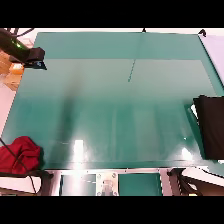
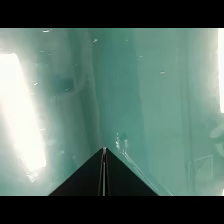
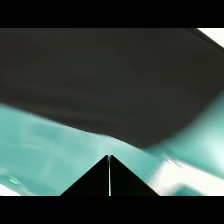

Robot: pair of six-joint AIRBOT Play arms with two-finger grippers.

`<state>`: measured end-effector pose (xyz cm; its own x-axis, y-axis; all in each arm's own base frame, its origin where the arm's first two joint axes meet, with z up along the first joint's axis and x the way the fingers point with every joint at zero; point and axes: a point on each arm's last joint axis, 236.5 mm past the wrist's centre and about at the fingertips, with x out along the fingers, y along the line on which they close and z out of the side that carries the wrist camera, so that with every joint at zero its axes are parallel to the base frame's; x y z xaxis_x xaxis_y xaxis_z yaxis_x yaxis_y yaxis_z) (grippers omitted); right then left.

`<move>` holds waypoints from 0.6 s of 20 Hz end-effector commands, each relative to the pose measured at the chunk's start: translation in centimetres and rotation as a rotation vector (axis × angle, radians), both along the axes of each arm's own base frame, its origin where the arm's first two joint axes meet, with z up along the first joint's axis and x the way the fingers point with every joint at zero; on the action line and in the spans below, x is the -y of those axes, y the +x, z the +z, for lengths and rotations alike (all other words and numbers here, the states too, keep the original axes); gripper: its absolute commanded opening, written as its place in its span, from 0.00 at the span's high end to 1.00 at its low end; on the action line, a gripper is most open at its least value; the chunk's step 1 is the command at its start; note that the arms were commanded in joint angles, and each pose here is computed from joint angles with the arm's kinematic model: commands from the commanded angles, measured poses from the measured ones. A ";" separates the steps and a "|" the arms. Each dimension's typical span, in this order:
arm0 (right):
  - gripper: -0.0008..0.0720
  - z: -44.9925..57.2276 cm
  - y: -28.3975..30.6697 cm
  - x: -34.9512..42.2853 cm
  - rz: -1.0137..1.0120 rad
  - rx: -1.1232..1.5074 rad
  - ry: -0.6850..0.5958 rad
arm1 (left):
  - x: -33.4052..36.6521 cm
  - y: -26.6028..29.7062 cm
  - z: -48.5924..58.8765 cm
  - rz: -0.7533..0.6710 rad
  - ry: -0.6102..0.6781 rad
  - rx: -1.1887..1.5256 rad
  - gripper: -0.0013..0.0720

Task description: Fold the shirts.

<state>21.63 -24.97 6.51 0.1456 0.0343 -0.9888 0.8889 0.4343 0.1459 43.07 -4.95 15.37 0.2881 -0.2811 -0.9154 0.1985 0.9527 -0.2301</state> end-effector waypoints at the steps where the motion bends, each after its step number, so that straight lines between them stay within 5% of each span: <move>1: 0.97 6.7 13.4 -6.1 0.273 0.463 -0.065 | 1.1 -0.9 1.4 -0.021 -0.040 0.024 0.96; 6: 0.97 5.3 14.3 -19.7 0.694 0.491 -0.065 | 1.5 -8.2 -1.5 0.025 -0.062 -0.017 0.96; 12: 0.97 -4.0 7.2 -30.6 0.890 0.448 0.038 | 4.3 -18.0 -10.7 0.115 -0.197 -0.103 0.96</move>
